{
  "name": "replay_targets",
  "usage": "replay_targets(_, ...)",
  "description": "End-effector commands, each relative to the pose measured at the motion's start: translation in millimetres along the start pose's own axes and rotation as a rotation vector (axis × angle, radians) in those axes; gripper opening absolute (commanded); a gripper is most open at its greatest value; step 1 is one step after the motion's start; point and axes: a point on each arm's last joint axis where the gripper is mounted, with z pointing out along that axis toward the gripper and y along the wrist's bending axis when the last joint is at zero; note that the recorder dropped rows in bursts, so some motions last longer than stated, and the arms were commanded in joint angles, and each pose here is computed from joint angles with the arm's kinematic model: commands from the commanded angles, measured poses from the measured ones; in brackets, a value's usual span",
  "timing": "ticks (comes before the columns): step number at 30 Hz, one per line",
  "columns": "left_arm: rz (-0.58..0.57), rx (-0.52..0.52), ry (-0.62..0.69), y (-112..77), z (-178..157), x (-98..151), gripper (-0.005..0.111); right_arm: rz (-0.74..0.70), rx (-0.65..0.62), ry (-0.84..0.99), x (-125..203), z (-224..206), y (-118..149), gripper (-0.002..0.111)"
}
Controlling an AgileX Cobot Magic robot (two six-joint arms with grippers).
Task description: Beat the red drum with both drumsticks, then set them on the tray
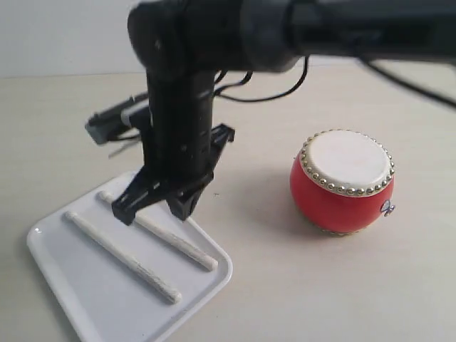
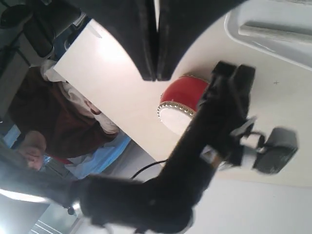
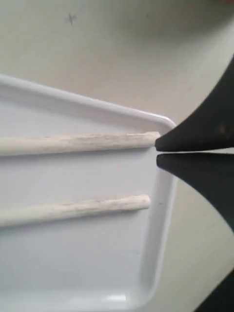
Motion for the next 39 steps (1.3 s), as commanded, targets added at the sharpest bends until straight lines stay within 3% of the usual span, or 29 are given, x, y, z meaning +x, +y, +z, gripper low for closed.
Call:
replay_targets(1, 0.026, -0.018, -0.012, 0.9, -1, -1, 0.000, -0.012, 0.011, -0.205, 44, -83, 9, 0.000)
replay_targets(8, 0.074, -0.047, -0.012, 3.6, -1, -1, 0.000, -0.001, 0.005, -0.557, 165, -146, 17, 0.000)
replay_targets(12, 0.113, -0.068, -0.006, 5.4, -1, -1, 0.000, -0.004, 0.008, -0.755, 242, -134, 16, 0.000)
replay_targets(19, 0.155, -0.095, -0.003, 7.9, -1, -1, 0.000, -0.010, 0.004, -1.023, 325, -104, 12, 0.000)
replay_targets(26, 0.169, -0.108, -0.024, 8.9, -2, -3, 0.000, -0.026, 0.008, -1.144, 354, -101, 12, 0.000)
replay_targets(39, 0.168, -0.104, -0.006, 8.7, -1, -2, 0.000, -0.027, 0.005, -1.162, 356, -102, 12, 0.000)
